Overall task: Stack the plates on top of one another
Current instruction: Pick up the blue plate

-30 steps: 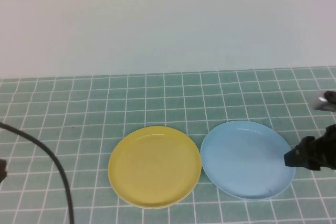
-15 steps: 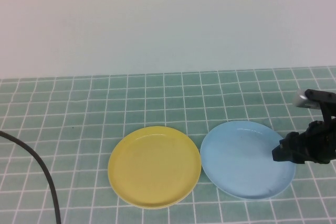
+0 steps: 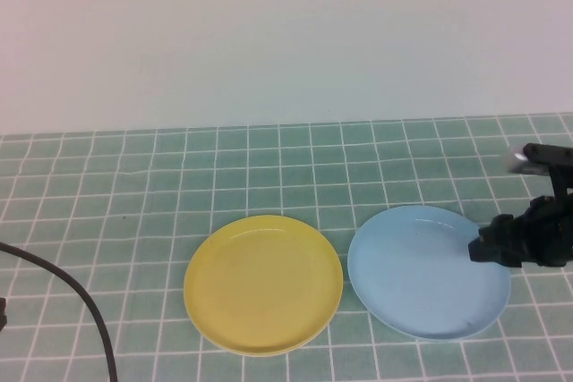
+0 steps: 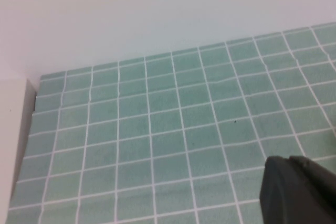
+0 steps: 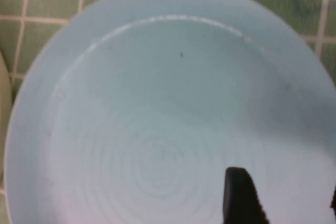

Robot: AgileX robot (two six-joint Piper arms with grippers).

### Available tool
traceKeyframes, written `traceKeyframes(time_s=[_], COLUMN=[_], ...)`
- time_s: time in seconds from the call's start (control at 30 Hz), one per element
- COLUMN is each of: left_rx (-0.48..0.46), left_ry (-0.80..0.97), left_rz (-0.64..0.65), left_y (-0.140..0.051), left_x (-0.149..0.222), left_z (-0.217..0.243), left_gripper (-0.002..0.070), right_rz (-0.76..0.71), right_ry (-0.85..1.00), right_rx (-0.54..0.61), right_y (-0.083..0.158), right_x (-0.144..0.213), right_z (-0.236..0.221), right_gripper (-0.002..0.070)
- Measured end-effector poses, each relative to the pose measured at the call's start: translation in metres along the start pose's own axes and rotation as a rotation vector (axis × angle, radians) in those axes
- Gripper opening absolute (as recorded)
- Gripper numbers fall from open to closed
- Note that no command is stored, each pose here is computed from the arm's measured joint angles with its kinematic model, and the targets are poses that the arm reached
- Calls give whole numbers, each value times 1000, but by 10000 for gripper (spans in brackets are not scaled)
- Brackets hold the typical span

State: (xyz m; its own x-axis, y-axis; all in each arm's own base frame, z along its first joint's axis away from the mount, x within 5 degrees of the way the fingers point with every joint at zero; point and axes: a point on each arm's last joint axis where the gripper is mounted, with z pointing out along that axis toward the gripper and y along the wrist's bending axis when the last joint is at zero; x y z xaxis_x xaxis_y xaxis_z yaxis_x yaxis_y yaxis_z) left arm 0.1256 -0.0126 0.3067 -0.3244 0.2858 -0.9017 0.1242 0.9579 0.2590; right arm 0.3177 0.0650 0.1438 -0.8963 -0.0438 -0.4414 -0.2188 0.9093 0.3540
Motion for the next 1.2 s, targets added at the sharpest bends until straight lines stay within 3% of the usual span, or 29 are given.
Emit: traceKeyframes(time_s=[0.23,0.53,0.87,1.0,1.2], left_rx=[-16,-15,-15,-15,-15], left_ry=[0,-4,-7,-7,-7], left_rz=[20,22,23,23,21], left_y=[1,1,1,1,1], left_x=[0,0,-1,-1,-1], left_z=[0,0,0,0,0], left_gripper=[0,0,0,0,0], right_rz=[15,-67,-100,-93,-93], right_ry=[-47,2,94,123,120], right_rx=[-14,77,78,73,76], right_y=[4,-4,-11,-14,-15], right_x=[-19,-15,-5,-2,-3], right_z=[-6,-6,9,17,17], right_gripper=[362,362,347,280,56])
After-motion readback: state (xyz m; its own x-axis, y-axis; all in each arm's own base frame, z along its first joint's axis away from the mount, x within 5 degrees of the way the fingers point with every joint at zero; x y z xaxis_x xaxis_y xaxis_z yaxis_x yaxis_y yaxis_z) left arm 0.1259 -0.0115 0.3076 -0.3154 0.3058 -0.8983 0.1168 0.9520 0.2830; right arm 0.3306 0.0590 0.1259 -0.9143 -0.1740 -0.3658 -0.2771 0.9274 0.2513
